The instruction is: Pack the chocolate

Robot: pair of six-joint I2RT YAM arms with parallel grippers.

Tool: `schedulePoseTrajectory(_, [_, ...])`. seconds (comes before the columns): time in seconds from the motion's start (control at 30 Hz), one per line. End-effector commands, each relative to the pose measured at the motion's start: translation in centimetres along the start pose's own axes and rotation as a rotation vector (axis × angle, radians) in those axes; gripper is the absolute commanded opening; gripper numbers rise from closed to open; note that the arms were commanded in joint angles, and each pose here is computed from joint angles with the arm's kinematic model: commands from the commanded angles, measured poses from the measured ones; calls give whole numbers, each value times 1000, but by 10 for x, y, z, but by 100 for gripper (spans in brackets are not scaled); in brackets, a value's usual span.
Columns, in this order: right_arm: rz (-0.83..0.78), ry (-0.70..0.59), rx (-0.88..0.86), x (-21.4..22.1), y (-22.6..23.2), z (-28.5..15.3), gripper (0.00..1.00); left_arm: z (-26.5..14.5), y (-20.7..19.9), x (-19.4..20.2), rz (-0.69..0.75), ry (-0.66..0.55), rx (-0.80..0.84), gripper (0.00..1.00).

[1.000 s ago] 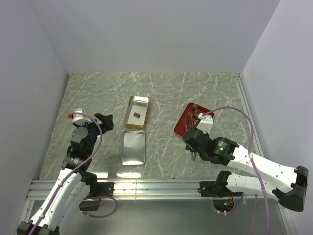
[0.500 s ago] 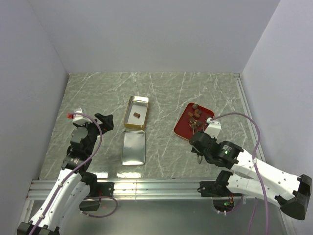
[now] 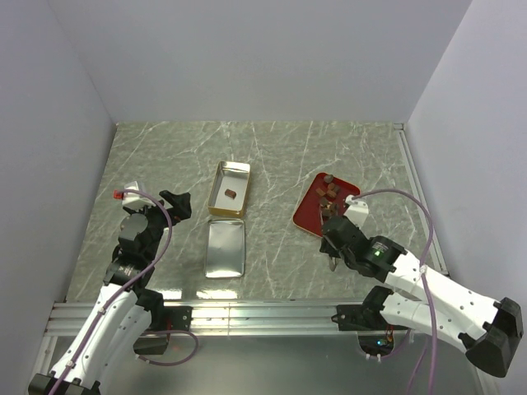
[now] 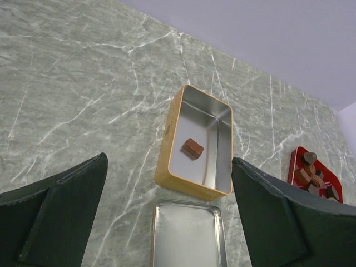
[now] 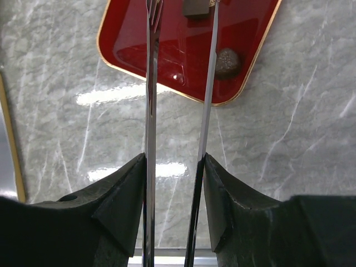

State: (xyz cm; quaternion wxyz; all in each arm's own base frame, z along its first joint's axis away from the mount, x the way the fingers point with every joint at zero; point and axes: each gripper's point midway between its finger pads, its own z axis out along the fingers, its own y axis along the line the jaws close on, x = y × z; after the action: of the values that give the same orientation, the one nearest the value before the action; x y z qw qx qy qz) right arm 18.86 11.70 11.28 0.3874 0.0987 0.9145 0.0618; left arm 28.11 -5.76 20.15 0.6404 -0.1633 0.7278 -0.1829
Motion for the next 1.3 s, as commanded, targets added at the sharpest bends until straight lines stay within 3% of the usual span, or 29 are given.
schedulePoseTrajectory(0.0, [17,-25,-20,-7,4,6,51,0,-9,-9,-12,-25,35,99])
schedulePoseTrajectory(0.63, [-7,14,-6,-2,5,20,49,-1,-11,-10,-13,-27,43,99])
schedulePoseTrajectory(1.27, [-15,-19,-14,-19,10,9,28,-1,-10,-10,-11,-27,38,99])
